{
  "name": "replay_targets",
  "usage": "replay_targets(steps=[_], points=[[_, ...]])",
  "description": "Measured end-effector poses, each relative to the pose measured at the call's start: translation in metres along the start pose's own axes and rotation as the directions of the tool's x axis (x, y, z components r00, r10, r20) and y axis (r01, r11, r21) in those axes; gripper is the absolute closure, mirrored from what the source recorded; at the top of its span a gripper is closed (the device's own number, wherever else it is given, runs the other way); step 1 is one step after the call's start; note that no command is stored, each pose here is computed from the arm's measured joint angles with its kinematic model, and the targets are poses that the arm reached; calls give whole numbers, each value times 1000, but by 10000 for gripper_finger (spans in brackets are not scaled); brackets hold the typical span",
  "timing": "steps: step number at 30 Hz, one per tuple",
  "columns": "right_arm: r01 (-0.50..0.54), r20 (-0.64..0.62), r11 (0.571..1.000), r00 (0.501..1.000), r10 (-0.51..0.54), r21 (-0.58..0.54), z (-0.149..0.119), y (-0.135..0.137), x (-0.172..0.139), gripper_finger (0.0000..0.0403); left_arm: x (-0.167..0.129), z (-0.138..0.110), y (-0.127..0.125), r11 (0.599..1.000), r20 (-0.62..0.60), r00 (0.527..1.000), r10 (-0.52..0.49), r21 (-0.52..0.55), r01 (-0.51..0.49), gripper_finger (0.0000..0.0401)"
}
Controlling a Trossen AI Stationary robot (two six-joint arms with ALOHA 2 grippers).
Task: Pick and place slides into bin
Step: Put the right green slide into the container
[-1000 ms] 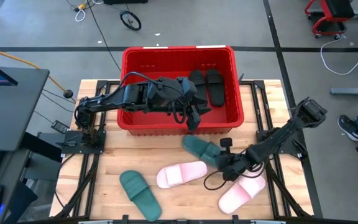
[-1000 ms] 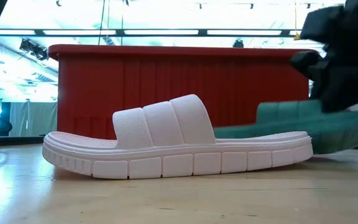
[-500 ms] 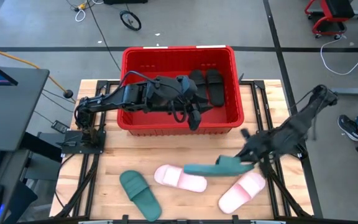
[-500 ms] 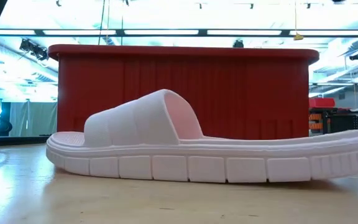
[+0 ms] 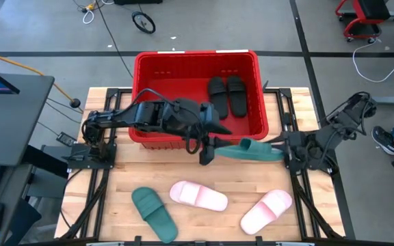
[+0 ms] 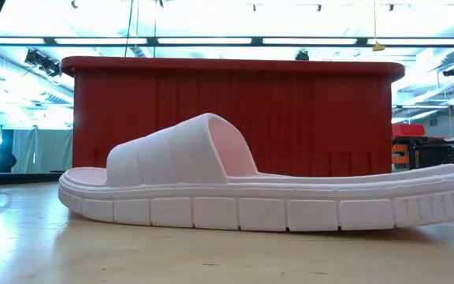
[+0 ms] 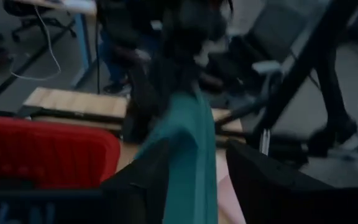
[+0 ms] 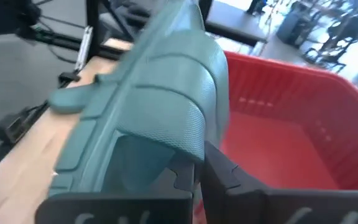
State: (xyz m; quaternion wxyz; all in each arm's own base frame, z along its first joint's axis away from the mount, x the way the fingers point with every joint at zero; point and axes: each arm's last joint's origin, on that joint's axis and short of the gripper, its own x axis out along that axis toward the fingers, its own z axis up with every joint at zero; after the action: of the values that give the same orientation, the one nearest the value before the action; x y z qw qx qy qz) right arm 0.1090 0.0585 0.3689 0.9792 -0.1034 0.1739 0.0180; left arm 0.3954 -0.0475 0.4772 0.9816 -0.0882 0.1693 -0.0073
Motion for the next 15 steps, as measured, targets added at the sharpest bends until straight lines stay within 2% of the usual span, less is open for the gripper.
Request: replay_targets(steps=[4, 9, 15], points=[[70, -38, 997, 997, -71, -22, 1, -5, 11, 394, 7, -8, 1, 1000, -61, 998, 21, 15, -20, 202], [155, -95, 988, 983, -156, -22, -1, -13, 25, 392, 25, -20, 2, 994, -112, 993, 35, 106, -23, 171], [170, -128, 985, 977, -173, -36, -2, -17, 34, 392, 44, -42, 9, 986, -260, 961, 98, 156, -58, 155]])
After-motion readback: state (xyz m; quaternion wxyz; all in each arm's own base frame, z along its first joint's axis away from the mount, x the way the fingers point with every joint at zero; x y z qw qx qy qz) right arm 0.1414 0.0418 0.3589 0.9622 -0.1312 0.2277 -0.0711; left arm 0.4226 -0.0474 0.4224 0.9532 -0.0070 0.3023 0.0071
